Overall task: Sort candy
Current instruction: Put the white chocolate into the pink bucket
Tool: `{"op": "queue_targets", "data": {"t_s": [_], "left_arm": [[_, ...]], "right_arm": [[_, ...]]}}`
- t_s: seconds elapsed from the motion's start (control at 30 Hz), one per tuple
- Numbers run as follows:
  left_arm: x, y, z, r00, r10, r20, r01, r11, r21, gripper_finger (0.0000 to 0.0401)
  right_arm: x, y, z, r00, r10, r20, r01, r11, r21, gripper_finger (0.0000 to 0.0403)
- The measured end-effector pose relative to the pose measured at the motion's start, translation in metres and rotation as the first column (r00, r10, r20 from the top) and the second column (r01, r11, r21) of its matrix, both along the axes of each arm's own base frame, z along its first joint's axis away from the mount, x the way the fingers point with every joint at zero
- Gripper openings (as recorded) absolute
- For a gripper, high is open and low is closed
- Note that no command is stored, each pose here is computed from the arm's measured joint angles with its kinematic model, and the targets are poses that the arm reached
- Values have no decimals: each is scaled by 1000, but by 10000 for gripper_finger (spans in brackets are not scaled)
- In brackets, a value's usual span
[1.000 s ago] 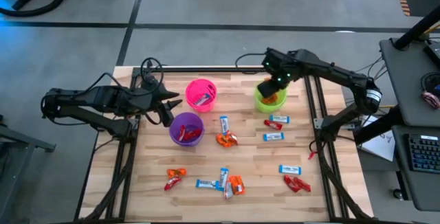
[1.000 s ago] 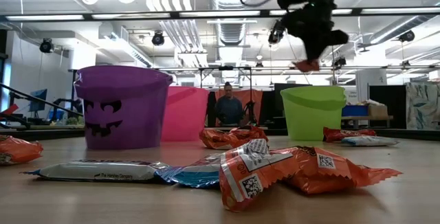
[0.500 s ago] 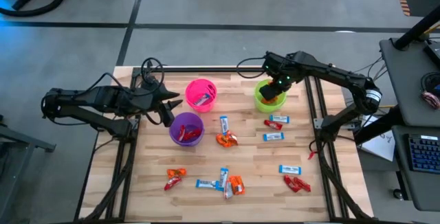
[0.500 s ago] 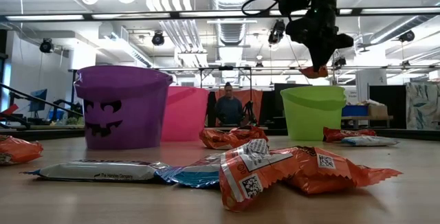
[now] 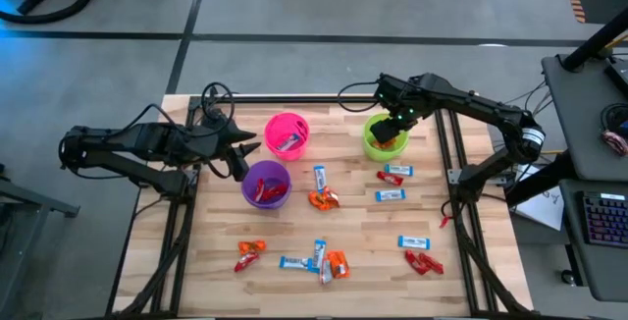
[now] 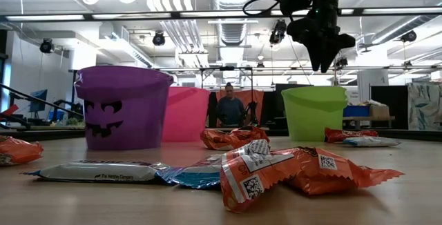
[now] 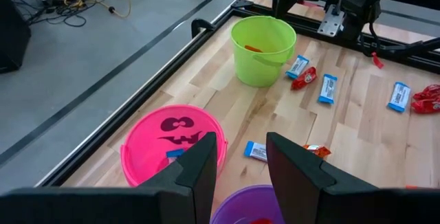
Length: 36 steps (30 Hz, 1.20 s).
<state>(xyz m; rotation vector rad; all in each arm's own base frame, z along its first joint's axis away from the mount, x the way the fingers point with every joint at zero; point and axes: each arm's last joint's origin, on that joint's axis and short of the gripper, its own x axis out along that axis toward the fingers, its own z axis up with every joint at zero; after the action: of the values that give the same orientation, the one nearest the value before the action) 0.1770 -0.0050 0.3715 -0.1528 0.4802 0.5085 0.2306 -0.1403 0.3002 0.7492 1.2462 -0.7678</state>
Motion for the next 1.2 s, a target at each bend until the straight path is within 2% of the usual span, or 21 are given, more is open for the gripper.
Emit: {"op": "queue_targets", "data": {"t_s": [0.13,0.3,0.37,0.43,0.5,0.63,0.8,0.87,0.97,1.07,1.2], "left_arm": [[0,0,0,1000,4,4,-4,1000,-6,111],[0,0,0,1000,9,8,-9,1000,-14,111],[0,0,0,1000,9,8,-9,1000,-14,111],[0,0,0,1000,9,8,-9,1000,-14,111],[0,0,0,1000,9,7,-9,1000,-14,111],[0,0,0,1000,8,7,-8,1000,-14,111],[0,0,0,1000,9,7,-8,1000,-14,111],[0,0,0,1000,8,7,-8,1000,-14,111],[0,0,0,1000,9,5,-8,1000,-14,111],[0,0,-1,1000,9,-1,-9,1000,-13,111],[-1,0,-1,1000,8,-4,-8,1000,-13,111]], "right_arm": [[-1,0,3,1000,0,-2,0,1000,3,152],[-2,4,24,999,3,46,-4,1000,30,148],[0,8,33,994,37,98,-44,996,72,145],[4,16,40,976,130,172,-153,980,124,144],[8,27,46,936,260,239,-298,945,138,144],[18,55,46,854,454,253,-491,864,110,146],[30,92,41,689,683,243,-714,698,63,147],[34,104,37,624,749,223,-774,632,41,150],[38,118,29,551,815,177,-828,560,-2,155],[43,127,19,505,847,166,-853,519,-50,156],[48,134,-2,481,861,166,-866,496,-63,152]]}}
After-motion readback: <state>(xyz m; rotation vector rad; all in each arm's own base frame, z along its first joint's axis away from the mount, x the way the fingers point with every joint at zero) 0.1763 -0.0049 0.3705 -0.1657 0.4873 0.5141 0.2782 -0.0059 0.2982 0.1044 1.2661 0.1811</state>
